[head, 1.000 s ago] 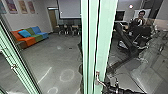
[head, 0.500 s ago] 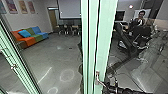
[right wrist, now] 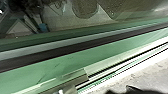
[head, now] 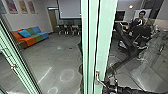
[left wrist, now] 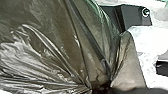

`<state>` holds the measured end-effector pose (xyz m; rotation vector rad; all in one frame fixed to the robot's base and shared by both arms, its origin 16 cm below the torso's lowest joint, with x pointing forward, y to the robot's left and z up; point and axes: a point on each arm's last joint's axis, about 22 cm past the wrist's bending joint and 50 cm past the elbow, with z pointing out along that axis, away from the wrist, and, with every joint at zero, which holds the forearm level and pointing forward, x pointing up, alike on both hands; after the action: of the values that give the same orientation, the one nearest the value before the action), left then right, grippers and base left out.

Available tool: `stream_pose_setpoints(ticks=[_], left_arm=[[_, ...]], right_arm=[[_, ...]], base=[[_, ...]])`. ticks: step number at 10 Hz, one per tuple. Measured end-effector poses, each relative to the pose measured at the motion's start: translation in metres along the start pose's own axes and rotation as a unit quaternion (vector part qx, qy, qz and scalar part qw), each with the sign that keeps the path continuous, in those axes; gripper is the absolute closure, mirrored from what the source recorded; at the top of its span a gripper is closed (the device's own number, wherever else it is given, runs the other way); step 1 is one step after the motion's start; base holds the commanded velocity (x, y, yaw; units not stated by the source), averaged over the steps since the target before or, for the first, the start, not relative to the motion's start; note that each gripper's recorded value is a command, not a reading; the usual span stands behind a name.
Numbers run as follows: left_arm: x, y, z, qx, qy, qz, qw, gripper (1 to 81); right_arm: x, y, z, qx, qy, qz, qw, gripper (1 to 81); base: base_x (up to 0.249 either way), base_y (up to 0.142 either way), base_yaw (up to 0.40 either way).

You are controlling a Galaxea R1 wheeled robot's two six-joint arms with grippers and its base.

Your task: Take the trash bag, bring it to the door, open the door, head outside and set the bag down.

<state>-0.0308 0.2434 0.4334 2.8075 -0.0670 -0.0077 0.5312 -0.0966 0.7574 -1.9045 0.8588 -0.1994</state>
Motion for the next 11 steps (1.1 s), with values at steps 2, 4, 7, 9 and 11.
stream_pose_setpoints(ticks=[2,4,7,9,11], left_arm=[[0.0,0.0,0.0,0.0,0.0,0.0,1.0,81.1],[0.0,0.0,0.0,0.0,0.0,0.0,1.0,81.1],[-0.001,0.0,0.0,0.0,-0.001,0.0,1.0,81.1],[-0.013,0.0,-0.001,0.0,-0.008,-0.001,1.0,81.1],[0.0,-0.002,-0.001,0.001,0.003,0.001,1.0,81.1]], right_arm=[[0.003,-0.001,0.0,-0.004,0.002,-0.002,1.0,1.0],[0.006,-0.003,0.0,0.003,0.006,-0.001,1.0,1.0],[0.009,-0.005,0.001,0.005,0.009,-0.001,0.9999,1.0],[0.006,0.003,-0.003,-0.003,0.008,-0.014,0.9999,1.0],[0.003,0.007,-0.003,-0.005,0.007,-0.015,0.9998,1.0]], base=[[0.0,0.0,0.0],[0.0,0.0,0.0],[0.046,0.0,0.0],[0.081,0.0,0.0],[0.078,0.0,0.0]])
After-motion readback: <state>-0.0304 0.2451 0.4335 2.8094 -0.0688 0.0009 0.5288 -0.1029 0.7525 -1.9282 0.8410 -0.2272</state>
